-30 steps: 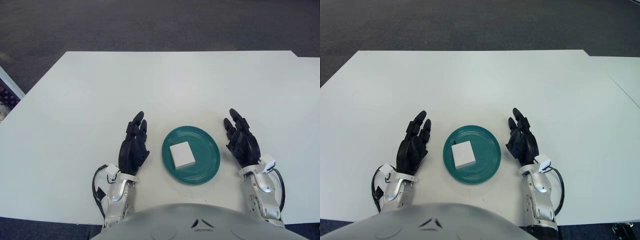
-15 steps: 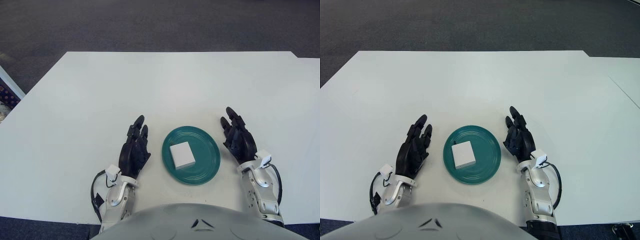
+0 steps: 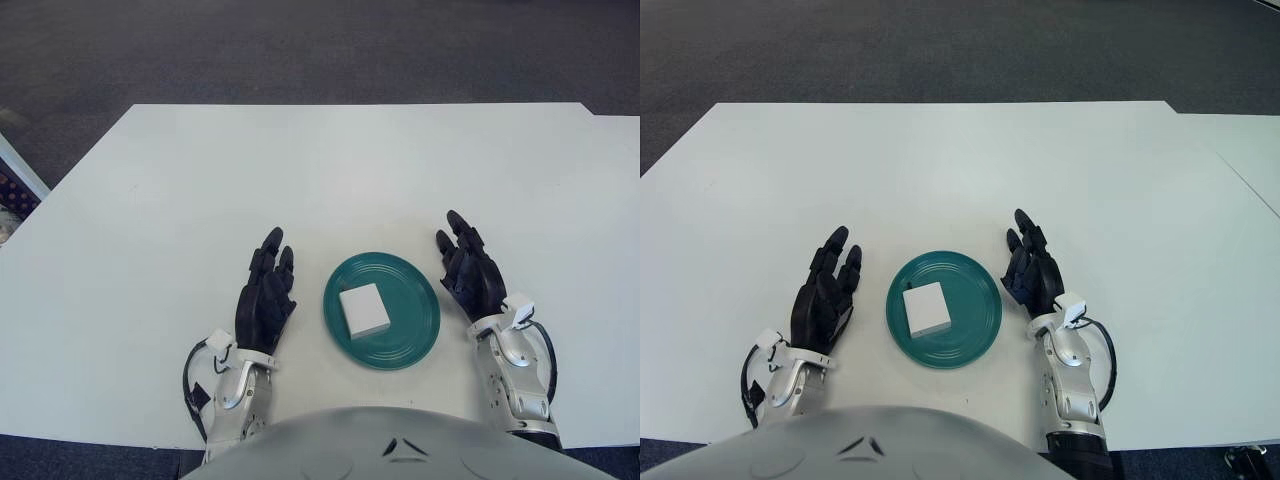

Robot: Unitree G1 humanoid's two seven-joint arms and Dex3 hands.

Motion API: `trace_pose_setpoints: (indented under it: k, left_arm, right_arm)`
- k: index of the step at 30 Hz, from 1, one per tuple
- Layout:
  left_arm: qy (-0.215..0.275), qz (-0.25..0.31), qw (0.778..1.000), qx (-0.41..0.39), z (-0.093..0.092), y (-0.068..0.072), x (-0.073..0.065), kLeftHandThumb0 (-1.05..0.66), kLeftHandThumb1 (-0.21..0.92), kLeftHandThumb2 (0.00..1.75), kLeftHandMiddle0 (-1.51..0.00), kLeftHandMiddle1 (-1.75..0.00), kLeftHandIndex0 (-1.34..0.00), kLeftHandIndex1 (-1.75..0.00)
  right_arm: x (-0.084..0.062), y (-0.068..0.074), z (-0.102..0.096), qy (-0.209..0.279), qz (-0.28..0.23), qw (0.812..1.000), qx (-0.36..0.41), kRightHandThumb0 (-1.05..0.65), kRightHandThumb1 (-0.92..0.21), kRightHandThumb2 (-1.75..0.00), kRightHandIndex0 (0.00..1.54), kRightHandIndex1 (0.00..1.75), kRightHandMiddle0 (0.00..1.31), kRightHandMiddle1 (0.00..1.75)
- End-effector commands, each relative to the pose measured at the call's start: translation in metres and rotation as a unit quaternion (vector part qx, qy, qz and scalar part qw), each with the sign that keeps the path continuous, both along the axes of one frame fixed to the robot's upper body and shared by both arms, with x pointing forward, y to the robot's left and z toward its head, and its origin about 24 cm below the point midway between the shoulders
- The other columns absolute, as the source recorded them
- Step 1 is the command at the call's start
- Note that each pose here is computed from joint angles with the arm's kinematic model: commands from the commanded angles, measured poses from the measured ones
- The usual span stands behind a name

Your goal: Put the charger into the plate.

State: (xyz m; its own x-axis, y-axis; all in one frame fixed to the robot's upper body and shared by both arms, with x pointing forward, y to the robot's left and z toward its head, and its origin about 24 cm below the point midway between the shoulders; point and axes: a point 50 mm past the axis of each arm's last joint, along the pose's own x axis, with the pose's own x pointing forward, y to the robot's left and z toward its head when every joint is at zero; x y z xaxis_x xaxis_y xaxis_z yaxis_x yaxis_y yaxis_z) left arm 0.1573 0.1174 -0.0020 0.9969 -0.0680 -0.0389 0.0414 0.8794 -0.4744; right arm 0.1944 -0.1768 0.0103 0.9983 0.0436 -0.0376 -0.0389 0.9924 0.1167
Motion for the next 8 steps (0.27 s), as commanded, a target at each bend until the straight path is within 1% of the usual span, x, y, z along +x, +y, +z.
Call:
trace_pose_setpoints:
  k: [1,8]
  left_arm:
    - [0.047,0.0,0.999,-0.025,-0.016,-0.009,-0.0031,-0.98,0.92,0.75,-0.13,-0.01,0.0,-0.41]
    - [0.025,-0.001,0.999,0.023,-0.0162,-0.0044,-0.0023,-0.99,0.92,0.83,-0.11,0.0,0.0,-0.41]
  right_arm:
    - [-0.014,0.0025,-0.0202,0.068,-0.007,0.998,0.009,-0.8,-0.92,-1.01,0.09,0.0,0.0,0.18]
    - [-0.0175,0.0016,-0.027,0.085,-0.02,0.996,0.006,-0.79,-0.92,-1.01,0.08,0.0,0.0,0.17]
